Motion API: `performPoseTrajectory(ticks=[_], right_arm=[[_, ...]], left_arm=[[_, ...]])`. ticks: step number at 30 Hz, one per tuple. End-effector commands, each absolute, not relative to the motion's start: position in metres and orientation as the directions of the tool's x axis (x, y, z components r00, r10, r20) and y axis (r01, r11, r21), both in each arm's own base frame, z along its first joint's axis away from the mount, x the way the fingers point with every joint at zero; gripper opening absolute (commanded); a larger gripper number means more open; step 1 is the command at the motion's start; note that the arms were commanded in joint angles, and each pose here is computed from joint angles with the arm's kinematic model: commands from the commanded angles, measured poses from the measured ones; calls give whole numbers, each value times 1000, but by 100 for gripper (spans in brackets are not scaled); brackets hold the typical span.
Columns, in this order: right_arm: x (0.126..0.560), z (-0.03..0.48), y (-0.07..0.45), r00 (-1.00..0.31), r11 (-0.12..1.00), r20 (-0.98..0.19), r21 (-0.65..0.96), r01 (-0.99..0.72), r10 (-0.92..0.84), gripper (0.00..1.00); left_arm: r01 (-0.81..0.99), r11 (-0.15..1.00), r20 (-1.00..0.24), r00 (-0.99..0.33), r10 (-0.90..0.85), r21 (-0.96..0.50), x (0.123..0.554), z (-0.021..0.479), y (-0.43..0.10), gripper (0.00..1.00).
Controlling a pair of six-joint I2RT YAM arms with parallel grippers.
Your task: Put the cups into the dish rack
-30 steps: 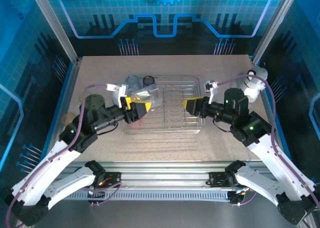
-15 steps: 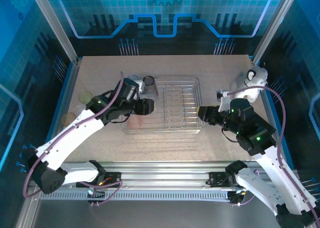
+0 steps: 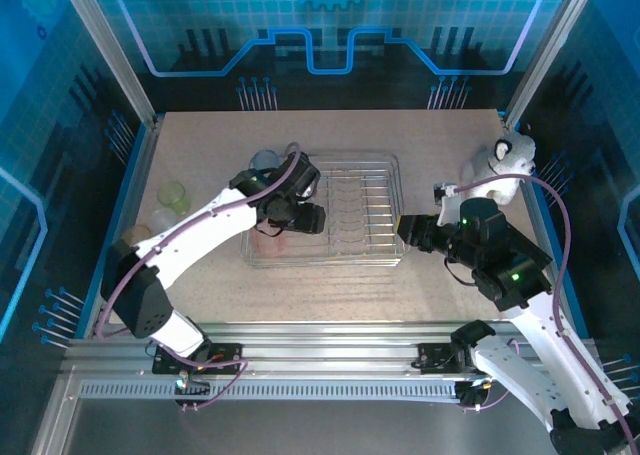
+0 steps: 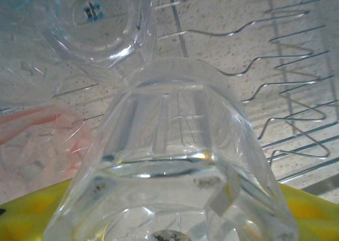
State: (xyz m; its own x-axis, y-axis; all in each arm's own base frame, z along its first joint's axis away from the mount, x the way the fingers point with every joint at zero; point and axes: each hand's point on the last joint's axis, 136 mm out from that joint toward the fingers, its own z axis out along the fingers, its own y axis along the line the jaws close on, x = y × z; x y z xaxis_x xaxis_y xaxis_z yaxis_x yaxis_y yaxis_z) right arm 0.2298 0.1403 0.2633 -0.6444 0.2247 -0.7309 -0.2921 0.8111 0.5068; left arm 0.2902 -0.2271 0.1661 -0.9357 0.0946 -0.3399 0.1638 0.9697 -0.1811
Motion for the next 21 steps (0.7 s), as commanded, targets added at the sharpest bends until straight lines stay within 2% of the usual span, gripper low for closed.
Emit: performPoseTrajectory(ticks=[1,11,17,21], right_arm=[[227,259,134,-648,824,-731,490,-283,212,43],[230,254,133,-654,820,-723,501,-275,222,43],[229,251,132,-661,822,-716,504,-266,225,44],[228,251,130,-664,827,-713,499,-258,223,44]], left_arm=[[186,971,-331,-935,127,-154,289,169,-230,13],[208,971,-205,-962,181,-119,283,130,-236,33],[219,970,-153,-967,202,-102,282,111,-239,41],[225,970,-136,-968,211,-91,282,103,-239,55]])
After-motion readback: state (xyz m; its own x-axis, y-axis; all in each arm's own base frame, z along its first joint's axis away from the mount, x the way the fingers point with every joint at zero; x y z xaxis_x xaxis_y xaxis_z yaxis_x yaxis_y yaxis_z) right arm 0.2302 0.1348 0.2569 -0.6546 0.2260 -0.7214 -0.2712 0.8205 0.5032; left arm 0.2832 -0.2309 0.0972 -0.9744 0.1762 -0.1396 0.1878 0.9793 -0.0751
